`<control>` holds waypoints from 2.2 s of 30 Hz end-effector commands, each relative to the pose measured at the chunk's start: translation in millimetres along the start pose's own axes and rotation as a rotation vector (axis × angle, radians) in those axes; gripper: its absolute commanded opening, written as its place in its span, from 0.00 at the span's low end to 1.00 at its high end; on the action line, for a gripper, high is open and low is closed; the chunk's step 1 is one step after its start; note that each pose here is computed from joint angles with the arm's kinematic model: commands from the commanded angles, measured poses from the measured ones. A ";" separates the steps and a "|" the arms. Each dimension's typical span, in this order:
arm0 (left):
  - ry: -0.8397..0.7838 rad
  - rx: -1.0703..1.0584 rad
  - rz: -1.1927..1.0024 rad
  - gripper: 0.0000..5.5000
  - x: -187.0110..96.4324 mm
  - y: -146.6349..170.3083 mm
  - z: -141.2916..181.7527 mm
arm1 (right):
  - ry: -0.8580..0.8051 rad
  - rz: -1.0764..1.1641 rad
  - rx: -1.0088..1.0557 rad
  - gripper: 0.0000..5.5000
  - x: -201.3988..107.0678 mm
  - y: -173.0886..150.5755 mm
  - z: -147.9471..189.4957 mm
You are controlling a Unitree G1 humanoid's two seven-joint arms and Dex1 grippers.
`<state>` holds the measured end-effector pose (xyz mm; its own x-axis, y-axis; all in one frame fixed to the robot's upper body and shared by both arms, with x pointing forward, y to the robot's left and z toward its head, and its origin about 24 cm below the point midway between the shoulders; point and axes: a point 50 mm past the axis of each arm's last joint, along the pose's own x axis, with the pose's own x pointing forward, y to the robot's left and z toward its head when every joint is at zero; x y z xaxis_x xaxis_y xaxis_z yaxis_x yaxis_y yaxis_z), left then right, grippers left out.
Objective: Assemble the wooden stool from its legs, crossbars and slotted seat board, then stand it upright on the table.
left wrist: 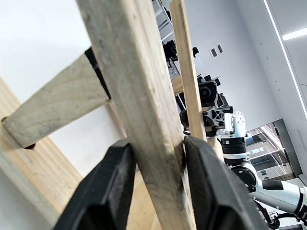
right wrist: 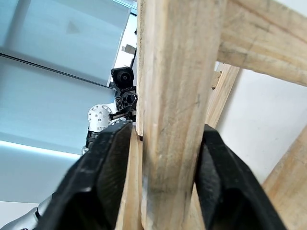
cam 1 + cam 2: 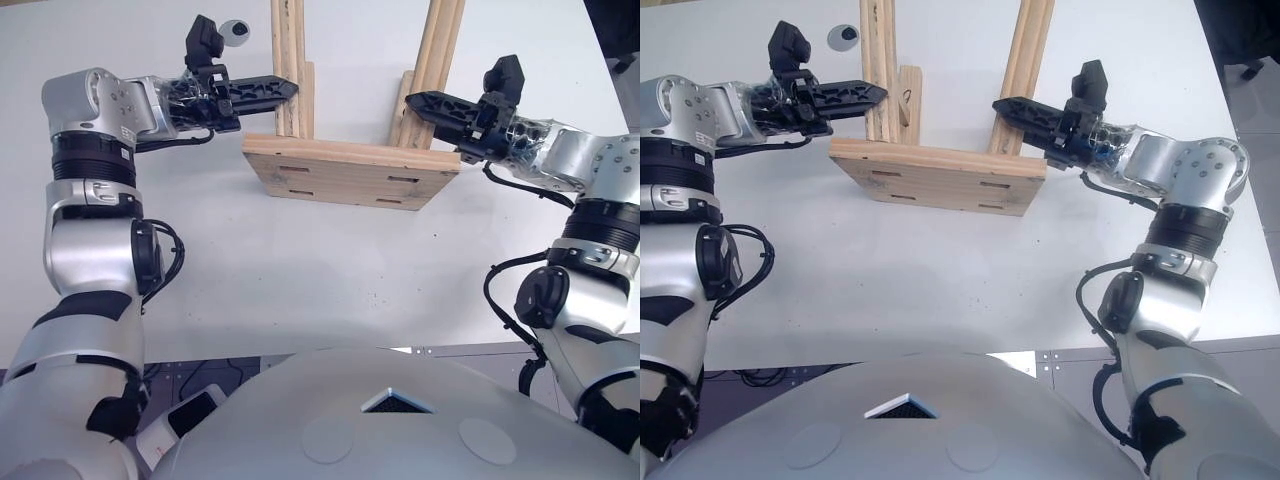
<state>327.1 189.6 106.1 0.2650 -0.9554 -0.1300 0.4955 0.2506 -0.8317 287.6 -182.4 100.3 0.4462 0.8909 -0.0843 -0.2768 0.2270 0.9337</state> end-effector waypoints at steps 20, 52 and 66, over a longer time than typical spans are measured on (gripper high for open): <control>0.093 -0.123 0.016 0.23 -19.1 1.4 -37.5 | -0.125 -0.144 -0.002 0.22 3.9 -16.0 6.0; 0.058 0.322 0.308 0.91 -112.4 11.8 -50.7 | 0.126 -0.089 -0.552 0.90 -102.7 19.4 -47.3; 0.225 1.014 0.134 0.92 -56.0 10.9 -85.7 | 0.322 -0.147 -1.259 0.75 -42.0 -21.7 -60.3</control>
<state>242.7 238.4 56.0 0.2675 -0.8902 -0.3688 0.9580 0.2869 0.0024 214.9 -205.1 62.8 0.3604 0.8410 -0.4036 -0.9198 0.3923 -0.0039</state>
